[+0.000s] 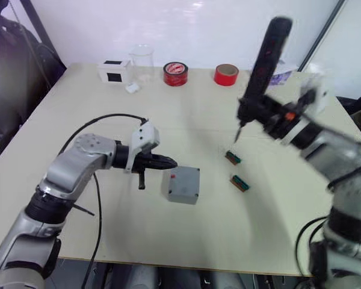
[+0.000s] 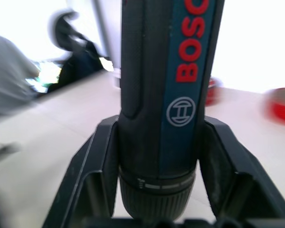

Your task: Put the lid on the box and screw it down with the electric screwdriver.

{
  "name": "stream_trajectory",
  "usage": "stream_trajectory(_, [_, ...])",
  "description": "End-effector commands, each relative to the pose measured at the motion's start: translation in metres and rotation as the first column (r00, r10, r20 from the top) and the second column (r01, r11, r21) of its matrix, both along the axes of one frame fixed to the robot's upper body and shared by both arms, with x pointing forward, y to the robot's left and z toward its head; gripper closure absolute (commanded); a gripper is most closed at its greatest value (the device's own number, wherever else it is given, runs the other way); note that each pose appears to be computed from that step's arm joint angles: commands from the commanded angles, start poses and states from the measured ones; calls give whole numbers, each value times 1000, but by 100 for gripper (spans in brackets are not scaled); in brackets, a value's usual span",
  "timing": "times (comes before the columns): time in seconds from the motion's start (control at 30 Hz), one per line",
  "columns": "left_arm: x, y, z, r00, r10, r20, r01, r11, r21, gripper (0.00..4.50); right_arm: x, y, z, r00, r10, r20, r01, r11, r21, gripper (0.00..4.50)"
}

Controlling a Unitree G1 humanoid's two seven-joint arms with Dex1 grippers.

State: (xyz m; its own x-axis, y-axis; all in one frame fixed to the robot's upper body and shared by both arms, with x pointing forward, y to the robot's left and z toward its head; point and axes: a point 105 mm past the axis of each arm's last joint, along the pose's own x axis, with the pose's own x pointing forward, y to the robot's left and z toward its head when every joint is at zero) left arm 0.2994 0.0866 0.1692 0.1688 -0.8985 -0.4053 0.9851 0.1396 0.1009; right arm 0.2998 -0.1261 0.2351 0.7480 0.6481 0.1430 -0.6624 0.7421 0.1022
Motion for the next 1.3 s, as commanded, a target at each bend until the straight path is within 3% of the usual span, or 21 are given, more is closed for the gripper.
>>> stream_trajectory(0.03, [0,-6,6,997,-55,53,53,998,22,450,-14,21,17,984,-5,177,10,1000,-29,272])
stream_trajectory(0.5, [0,-23,-30,990,-106,91,95,989,113,450,-22,46,-6,988,51,144,-47,998,-31,272])
stream_trajectory(0.67, [1,-30,-28,992,-99,83,92,992,90,450,-20,47,-8,990,43,136,-40,999,-23,272])
stream_trajectory(1.07, [1,-24,-38,991,-109,83,97,985,143,450,-13,42,-22,992,-10,128,15,999,-32,272])
stream_trajectory(1.2, [-1,-23,-39,991,-111,75,99,984,150,450,-16,46,-35,994,12,105,-4,997,-81,272])
stream_trajectory(1.3, [-3,-21,-40,992,-110,69,98,983,155,450,-18,47,-61,999,24,40,-16,983,-181,272])
